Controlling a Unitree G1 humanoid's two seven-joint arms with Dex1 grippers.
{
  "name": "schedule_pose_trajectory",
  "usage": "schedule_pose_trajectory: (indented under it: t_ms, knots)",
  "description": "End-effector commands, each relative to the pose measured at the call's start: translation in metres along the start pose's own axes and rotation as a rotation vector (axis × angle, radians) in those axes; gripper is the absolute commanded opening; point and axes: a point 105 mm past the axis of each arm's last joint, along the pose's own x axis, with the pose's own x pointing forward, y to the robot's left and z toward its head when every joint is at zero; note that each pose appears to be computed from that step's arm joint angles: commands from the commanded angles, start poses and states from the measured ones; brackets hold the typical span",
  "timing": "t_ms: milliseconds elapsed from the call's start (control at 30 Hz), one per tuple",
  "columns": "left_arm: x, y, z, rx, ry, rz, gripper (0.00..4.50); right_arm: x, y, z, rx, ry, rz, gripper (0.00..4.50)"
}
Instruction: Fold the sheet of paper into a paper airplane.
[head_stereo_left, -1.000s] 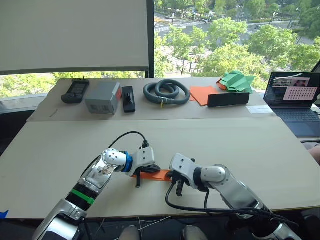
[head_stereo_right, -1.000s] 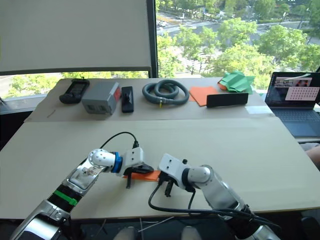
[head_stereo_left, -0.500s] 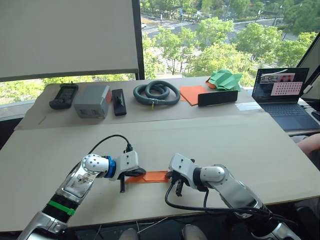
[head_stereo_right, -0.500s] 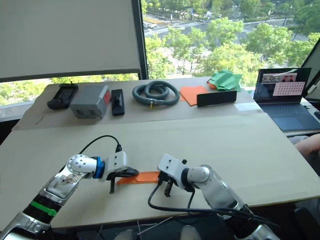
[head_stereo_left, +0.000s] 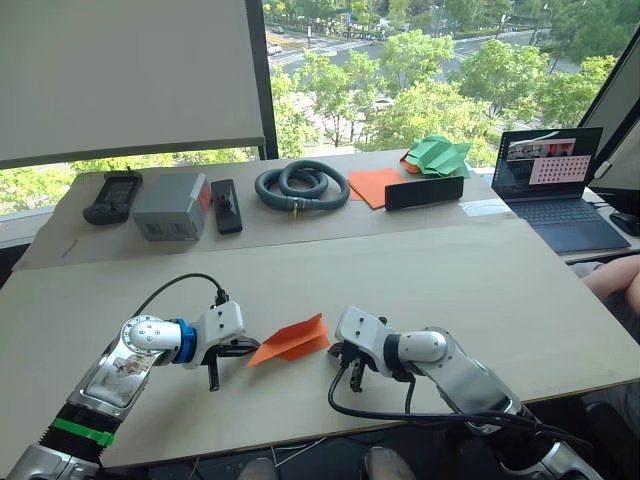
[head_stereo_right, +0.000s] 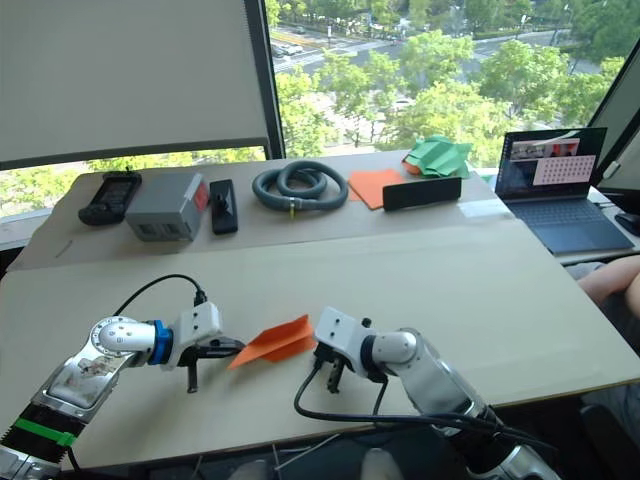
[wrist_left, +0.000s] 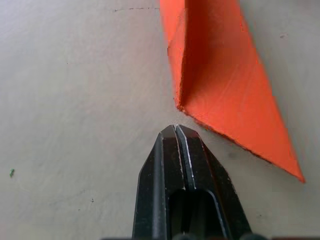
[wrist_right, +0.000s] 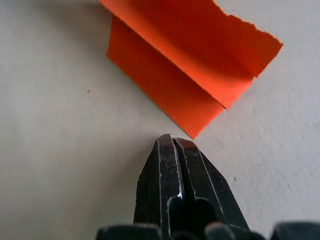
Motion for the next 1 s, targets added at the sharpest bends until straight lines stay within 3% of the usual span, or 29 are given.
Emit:
schedule_pose_trajectory:
  t_ms: [33,133,267,333,467,600,933,1000]
  knots:
    - [-0.013,0.013,0.010,-0.128,-0.073,0.076,0.00,-0.009,-0.002,0.021,-0.036,-0.102,-0.034,0.03]
    - [-0.028,0.021,0.035,-0.174,-0.193,0.114,0.00,-0.025,-0.012,0.045,-0.041,-0.210,-0.107,0.03]
    - [-0.042,0.016,0.049,-0.235,-0.279,0.095,0.00,-0.049,-0.023,0.075,-0.047,-0.345,-0.184,0.03]
    - [-0.051,0.011,0.058,-0.314,-0.373,0.072,0.00,-0.062,-0.032,0.094,-0.029,-0.437,-0.248,0.03]
    - [-0.059,0.001,0.064,-0.421,-0.482,0.055,0.00,-0.057,-0.029,0.094,0.053,-0.463,-0.289,0.03]
    - [-0.056,-0.007,0.061,-0.452,-0.479,0.068,0.00,-0.049,-0.022,0.087,0.112,-0.448,-0.305,0.03]
    - [-0.053,-0.018,0.061,-0.488,-0.470,0.075,0.00,-0.041,-0.001,0.080,0.036,-0.385,-0.207,0.03]
    - [-0.052,-0.022,0.061,-0.487,-0.459,0.054,0.00,-0.045,0.010,0.086,-0.065,-0.393,-0.120,0.03]
